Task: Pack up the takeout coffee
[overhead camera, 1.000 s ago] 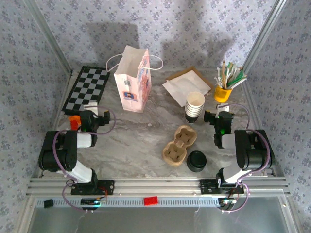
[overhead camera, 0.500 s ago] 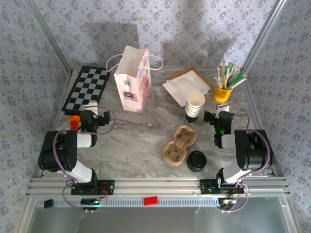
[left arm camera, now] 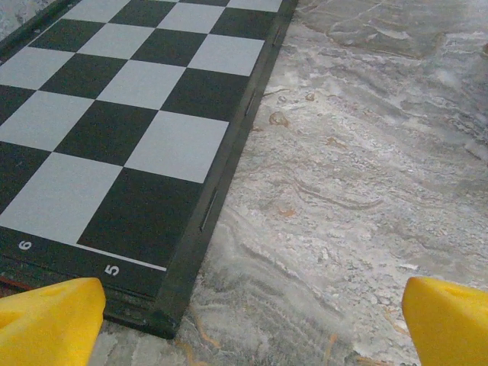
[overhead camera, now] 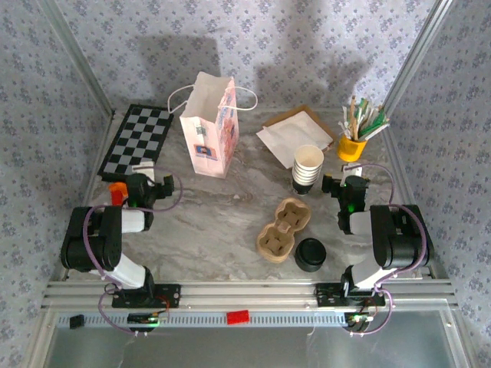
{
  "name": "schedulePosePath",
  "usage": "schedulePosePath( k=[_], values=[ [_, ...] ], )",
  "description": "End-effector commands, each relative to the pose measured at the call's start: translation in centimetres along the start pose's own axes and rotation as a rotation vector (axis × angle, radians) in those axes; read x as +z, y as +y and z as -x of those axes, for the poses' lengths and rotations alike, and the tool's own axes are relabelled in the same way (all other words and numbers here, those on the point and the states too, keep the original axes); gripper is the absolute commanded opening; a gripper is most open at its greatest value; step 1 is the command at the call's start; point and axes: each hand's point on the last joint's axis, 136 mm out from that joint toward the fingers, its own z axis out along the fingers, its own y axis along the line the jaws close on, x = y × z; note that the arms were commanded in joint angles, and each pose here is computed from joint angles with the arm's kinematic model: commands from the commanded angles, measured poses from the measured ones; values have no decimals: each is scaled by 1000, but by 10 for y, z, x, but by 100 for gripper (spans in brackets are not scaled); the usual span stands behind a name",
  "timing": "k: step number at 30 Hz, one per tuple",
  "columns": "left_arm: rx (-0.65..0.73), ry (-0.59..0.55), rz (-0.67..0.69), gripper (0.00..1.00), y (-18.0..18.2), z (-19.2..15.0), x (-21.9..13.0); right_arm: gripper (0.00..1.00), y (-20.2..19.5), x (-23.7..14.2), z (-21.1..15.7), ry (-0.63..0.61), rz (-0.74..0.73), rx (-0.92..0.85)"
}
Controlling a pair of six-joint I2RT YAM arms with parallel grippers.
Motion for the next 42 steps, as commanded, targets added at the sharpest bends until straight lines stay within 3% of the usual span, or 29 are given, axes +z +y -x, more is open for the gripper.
schedulePosePath(
  k=[1,3,8,12,19,24,28,30,35,42],
  values=[
    [-5,-24,7,100,1,29,-1,100,-3,1,14,-43,-10,-7],
    [22,-30,-47,100,-7,32,-6,100,-12,-2,16,-51,-63,14],
    [-22,-92,-4,100,1,53,-32,100,-6,-16,33,-70,-48,-26],
    [-71,-56,-10,100,2,71,-52,100,-19,-35,59,19,-110,77],
    [-336,-94,-58,100,0,116,-97,100,-36,-84,68,293,-137,366],
    [-615,-51,-21,100,12,111,-116,100,-30,-108,62,409,-57,477],
    [-695,123,-59,100,-3,94,-128,100,-35,-135,64,518,-103,472],
    [-677,198,-90,100,-18,87,-140,96,-28,-148,71,534,-74,468],
    [-588,217,-223,100,-61,86,-179,93,-8,-174,95,656,-21,459],
    [-529,290,-346,100,-112,70,-198,84,33,-173,133,738,40,382]
  ],
)
